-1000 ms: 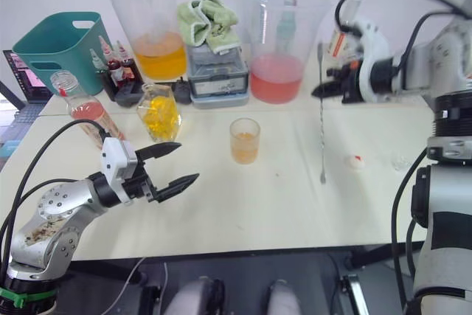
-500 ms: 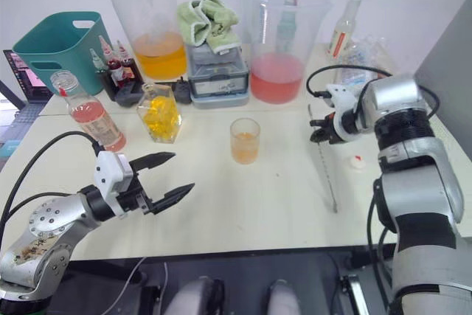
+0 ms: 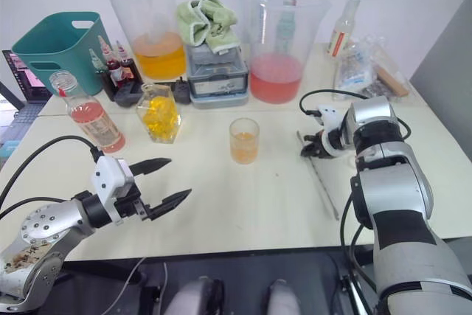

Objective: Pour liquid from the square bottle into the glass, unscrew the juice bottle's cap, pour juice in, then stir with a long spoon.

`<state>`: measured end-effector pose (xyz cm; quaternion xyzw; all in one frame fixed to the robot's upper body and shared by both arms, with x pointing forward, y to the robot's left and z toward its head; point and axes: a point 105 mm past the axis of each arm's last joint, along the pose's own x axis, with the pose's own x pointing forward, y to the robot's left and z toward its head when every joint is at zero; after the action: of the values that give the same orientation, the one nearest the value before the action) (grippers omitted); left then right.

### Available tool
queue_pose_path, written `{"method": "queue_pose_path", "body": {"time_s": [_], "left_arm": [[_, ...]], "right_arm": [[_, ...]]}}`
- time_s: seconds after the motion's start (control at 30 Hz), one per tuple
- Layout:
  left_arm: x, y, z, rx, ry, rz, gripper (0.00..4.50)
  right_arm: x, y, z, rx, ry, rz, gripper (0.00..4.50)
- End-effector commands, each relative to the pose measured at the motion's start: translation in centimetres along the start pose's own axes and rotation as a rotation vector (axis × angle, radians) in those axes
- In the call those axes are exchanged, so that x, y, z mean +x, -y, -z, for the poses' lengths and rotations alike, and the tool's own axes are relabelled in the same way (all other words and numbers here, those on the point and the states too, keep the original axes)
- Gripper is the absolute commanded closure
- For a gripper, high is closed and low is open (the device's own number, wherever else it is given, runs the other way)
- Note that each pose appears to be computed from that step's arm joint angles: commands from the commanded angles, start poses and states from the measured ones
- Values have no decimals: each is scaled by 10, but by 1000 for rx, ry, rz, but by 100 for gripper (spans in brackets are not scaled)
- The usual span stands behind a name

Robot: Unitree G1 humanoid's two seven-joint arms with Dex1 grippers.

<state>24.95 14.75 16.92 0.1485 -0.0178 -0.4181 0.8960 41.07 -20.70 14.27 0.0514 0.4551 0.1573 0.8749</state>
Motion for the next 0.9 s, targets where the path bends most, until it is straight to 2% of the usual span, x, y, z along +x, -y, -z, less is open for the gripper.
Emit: {"method": "queue_pose_path", "body": {"time_s": [0.03,0.1,0.2,0.37,0.47,0.53,0.6,0.67,0.8,0.9], "left_arm": [[-4,-1,-9,45,1,-8,0],[-6,-4,-7,49,-16,-15,0],[-11,-10,-3,55,-40,-31,0],[-24,-31,6,69,-88,-77,0],[-38,-45,11,55,-110,-108,0],[-47,-48,16,22,-119,-119,0],[-59,-52,26,12,-159,-147,0],[-69,-54,34,5,-184,-170,0],[-84,-60,42,4,-212,-208,0],[-99,-73,43,1,-211,-308,0]], "right_arm": [[-22,-5,-24,-4,81,-13,180],[-32,-7,-32,-4,112,-37,110],[-48,-12,-44,-106,177,-88,10],[-76,-21,-41,-289,306,-237,4],[-99,-19,-41,-421,507,-276,4],[-115,-14,-31,-556,605,-268,4],[-127,-11,-10,-622,646,-307,4],[-135,-8,5,-637,681,-326,4],[-147,4,13,-626,790,-286,4],[-145,30,37,-566,763,-275,4]]}}
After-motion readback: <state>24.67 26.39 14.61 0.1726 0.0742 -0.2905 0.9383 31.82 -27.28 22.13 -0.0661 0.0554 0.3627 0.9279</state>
